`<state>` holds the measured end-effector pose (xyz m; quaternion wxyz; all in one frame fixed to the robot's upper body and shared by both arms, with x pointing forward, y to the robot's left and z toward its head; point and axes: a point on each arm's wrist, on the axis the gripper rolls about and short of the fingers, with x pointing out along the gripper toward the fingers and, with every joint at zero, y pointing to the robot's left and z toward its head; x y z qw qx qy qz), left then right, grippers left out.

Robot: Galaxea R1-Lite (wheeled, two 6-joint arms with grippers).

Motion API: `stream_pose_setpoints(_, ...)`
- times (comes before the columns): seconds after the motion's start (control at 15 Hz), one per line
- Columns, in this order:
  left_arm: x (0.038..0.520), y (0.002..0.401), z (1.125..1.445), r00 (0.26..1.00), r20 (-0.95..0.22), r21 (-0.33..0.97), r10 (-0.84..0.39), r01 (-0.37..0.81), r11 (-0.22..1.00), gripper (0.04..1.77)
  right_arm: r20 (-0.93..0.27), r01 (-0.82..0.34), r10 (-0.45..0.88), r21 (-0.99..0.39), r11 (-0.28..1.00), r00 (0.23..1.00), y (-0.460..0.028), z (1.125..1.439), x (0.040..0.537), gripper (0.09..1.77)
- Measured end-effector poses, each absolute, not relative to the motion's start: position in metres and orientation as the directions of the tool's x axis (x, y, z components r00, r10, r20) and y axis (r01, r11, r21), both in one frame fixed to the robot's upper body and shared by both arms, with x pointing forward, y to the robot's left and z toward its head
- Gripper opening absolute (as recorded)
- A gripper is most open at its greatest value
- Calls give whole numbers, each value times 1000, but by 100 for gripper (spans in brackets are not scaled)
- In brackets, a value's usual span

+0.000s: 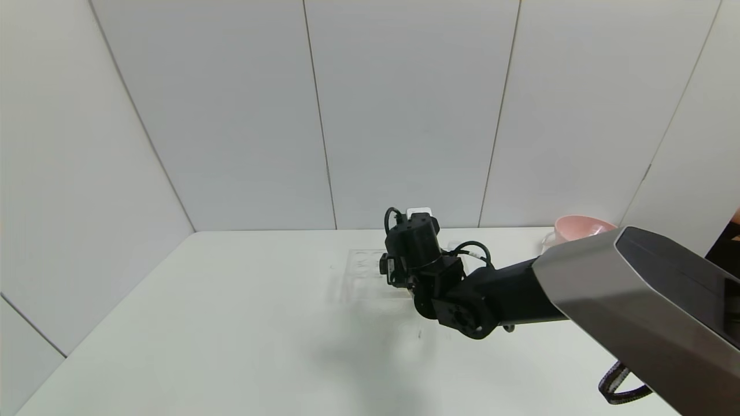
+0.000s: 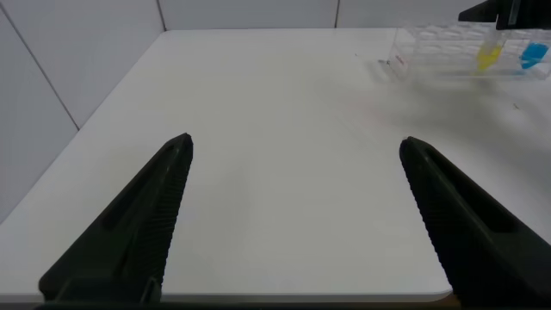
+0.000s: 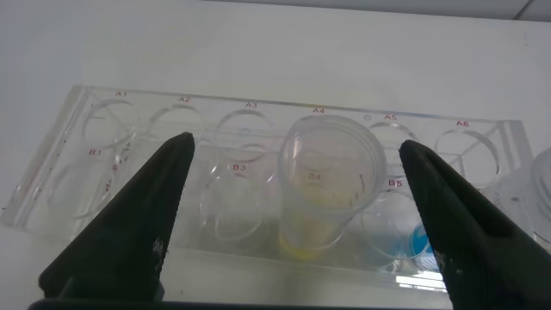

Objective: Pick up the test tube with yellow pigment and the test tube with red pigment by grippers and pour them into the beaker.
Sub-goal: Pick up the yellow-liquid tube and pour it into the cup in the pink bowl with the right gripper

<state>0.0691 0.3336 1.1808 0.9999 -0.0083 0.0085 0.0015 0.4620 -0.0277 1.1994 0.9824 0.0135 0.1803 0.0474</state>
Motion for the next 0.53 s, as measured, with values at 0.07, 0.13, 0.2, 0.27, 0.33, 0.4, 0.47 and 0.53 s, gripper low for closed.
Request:
stream_pose_setpoints(0.07,69,334,1181,1000,-17,-17,3,-3,1000,172,-352,-89,99,45,995,931,-28,1200,462,170)
stream_pose_setpoints(0.13,69,334,1181,1000,-17,-17,3,-3,1000,172,-352,-88,98,45,995,931,-28,1200,462,170)
stream_pose_setpoints(0.2,69,334,1181,1000,-17,-16,3,-3,1000,172,-351,-88,98,45,995,931,-28,1200,462,171)
stream_pose_setpoints(0.27,69,334,1181,1000,-17,-16,3,-3,1000,172,-351,-88,98,44,995,931,-28,1200,461,162)
stream_pose_setpoints(0.33,69,334,1181,1000,-17,-17,3,-3,1000,172,-351,-87,97,44,995,931,-29,1200,461,144)
stream_pose_setpoints(0.4,69,334,1181,1000,-17,-16,3,-3,1000,172,-352,-88,98,44,995,931,-29,1200,461,129)
stream_pose_setpoints(0.47,69,334,1181,1000,-17,-17,3,-3,1000,172,-354,-88,97,43,995,930,-29,1200,461,115)
stream_pose_setpoints(0.53,69,334,1181,1000,-17,-16,3,-3,1000,172,-355,-89,98,42,995,930,-29,1199,460,101)
